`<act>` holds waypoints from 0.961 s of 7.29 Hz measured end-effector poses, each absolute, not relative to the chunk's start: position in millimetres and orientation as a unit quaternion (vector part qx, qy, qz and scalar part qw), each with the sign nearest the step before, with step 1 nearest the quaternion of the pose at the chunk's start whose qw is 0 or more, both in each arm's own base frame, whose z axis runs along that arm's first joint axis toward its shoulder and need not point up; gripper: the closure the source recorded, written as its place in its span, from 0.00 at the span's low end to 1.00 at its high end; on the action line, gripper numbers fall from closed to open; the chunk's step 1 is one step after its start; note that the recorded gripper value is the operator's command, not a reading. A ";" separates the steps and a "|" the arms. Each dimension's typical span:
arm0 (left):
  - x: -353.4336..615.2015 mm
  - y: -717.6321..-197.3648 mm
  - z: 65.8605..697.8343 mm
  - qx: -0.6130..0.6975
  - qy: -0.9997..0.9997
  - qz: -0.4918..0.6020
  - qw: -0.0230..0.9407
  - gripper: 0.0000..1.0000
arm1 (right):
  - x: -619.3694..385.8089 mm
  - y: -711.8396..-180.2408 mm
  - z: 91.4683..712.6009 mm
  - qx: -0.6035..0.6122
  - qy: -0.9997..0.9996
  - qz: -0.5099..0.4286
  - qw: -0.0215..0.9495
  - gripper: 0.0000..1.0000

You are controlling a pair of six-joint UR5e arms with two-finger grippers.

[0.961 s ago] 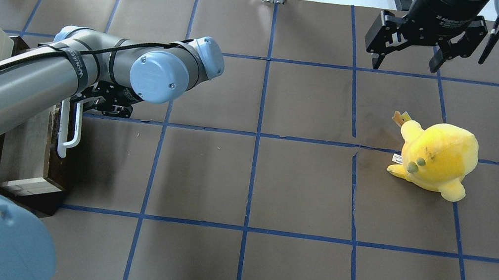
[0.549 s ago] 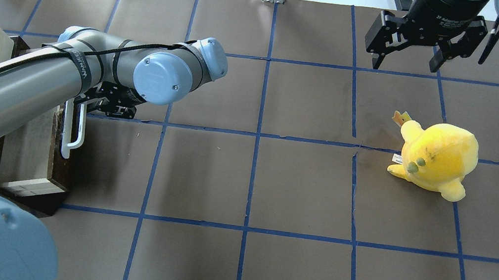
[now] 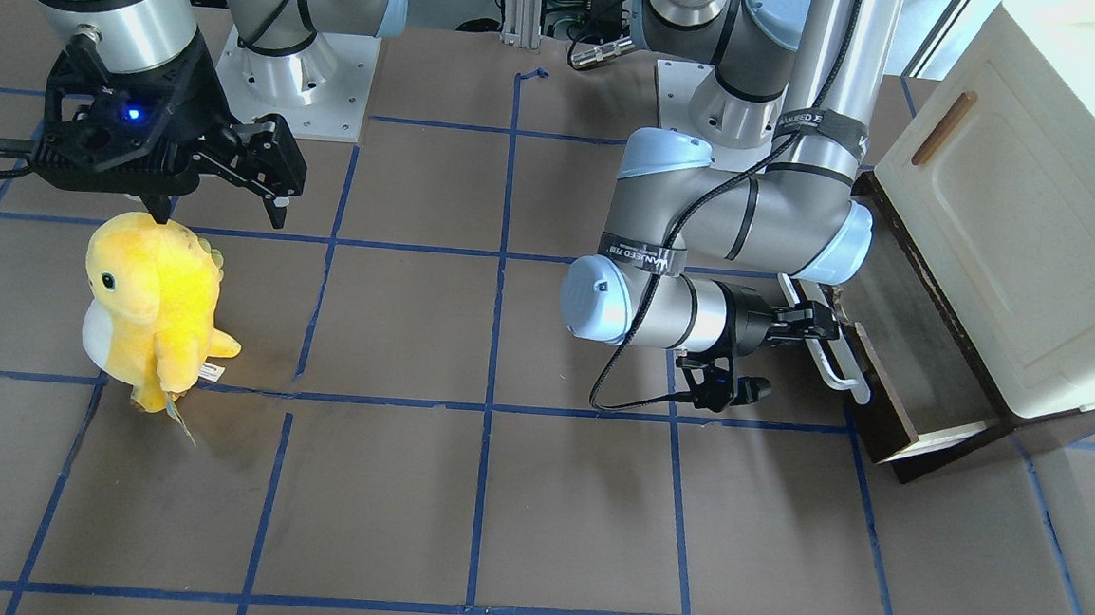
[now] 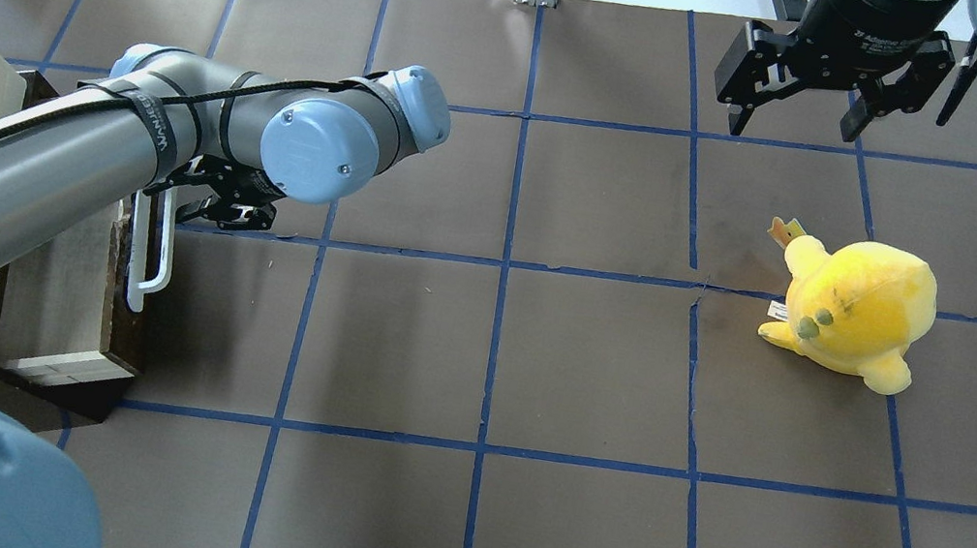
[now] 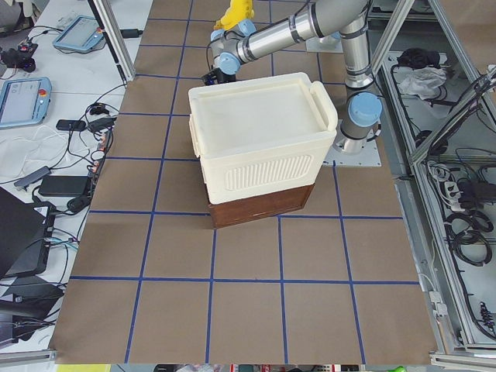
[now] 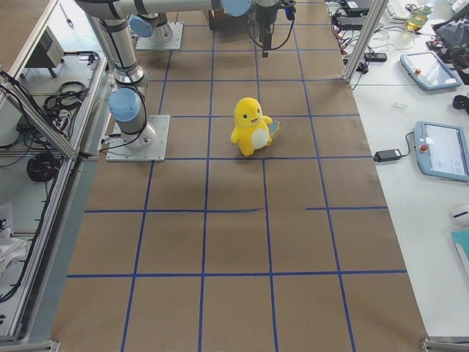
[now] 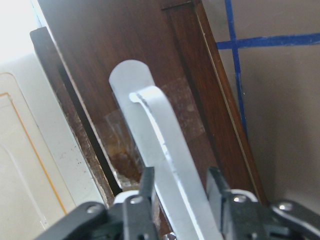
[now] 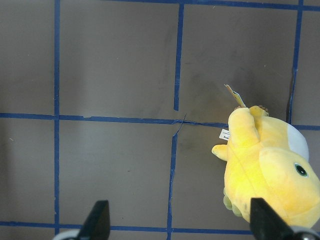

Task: Pull drawer sideways
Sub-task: 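Open the left gripper and lift it off the handle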

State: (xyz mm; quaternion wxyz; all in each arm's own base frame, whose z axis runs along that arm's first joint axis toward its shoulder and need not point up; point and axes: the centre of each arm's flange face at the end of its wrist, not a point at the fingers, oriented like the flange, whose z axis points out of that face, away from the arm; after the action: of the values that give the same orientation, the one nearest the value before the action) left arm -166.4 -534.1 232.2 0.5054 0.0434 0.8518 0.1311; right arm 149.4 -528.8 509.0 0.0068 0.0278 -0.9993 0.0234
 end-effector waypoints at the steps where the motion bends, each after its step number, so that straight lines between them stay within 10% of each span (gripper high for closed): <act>1: -172.0 -540.0 239.0 0.037 0.871 0.129 0.472 0.15 | 149.4 -528.8 509.0 0.028 -0.999 0.023 0.007 0.00; 7: -199.4 -542.8 395.0 0.033 0.975 0.052 0.212 0.15 | 149.4 -528.8 509.0 0.028 -0.999 0.023 0.007 0.00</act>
State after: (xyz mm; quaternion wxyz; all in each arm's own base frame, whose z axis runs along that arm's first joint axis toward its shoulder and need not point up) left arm -199.4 -542.8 395.0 0.2123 0.0326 0.9753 0.0521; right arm 149.4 -528.8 509.0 0.0068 0.0278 -0.9993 0.0234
